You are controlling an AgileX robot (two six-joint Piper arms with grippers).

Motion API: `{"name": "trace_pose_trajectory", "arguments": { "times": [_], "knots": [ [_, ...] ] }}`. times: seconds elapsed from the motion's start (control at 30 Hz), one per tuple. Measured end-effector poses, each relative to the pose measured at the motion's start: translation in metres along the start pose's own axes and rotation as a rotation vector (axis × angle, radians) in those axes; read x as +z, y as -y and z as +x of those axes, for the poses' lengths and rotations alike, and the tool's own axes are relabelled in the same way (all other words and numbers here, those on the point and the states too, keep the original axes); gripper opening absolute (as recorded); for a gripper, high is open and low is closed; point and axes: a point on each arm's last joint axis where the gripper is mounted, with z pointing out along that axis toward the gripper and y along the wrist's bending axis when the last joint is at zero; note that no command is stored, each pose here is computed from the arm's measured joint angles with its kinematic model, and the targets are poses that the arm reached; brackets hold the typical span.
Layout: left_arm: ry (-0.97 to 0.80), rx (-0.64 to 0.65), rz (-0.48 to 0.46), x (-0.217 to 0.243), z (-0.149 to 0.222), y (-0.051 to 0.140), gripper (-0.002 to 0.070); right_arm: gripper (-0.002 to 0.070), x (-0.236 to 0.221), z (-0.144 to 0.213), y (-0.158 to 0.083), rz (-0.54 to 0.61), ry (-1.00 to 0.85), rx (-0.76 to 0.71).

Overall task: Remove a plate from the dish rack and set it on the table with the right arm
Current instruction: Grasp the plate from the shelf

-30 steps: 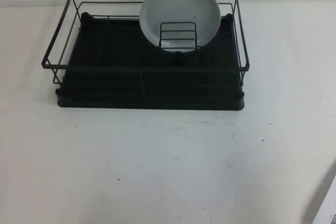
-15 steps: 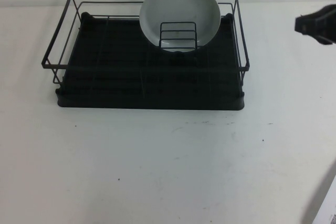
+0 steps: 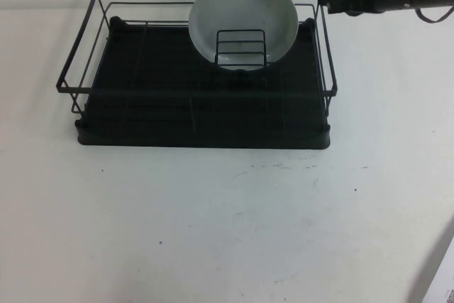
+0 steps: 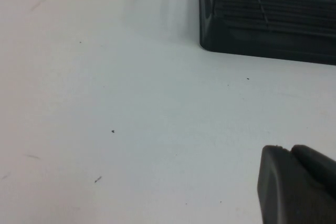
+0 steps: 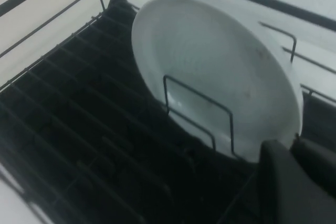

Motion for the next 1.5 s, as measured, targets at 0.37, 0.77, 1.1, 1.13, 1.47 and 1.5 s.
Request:
{"name": "trace_pose_trajectory", "arguments": {
  "times": [0.37, 0.77, 1.1, 1.13, 1.47, 1.5],
  "knots": [
    [0.0, 0.0, 0.0, 0.0, 0.0, 0.0, -0.0004, 0.0294, 0.024, 0.001, 0.003, -0.028, -0.002, -0.17],
    [0.0, 0.0, 0.0, 0.0, 0.0, 0.0, -0.0004, 0.0318, 0.038, 0.001, 0.001, -0.003, 0.056, -0.235],
    [0.0, 0.0, 0.0, 0.0, 0.0, 0.0, -0.0004, 0.0349, 0.046, -0.004, -0.003, 0.086, 0.108, -0.357],
    [0.0, 0.0, 0.0, 0.0, 0.0, 0.0, -0.0004, 0.035, 0.049, -0.003, -0.005, 0.088, 0.106, -0.379],
    [0.0, 0.0, 0.0, 0.0, 0.0, 0.0, -0.0004, 0.0351, 0.084, 0.0, -0.008, 0.104, 0.13, -0.493],
    [0.0, 0.0, 0.0, 0.0, 0.0, 0.0, -0.0004, 0.0351, 0.087, 0.0, -0.006, 0.109, 0.136, -0.491]
  ]
}}
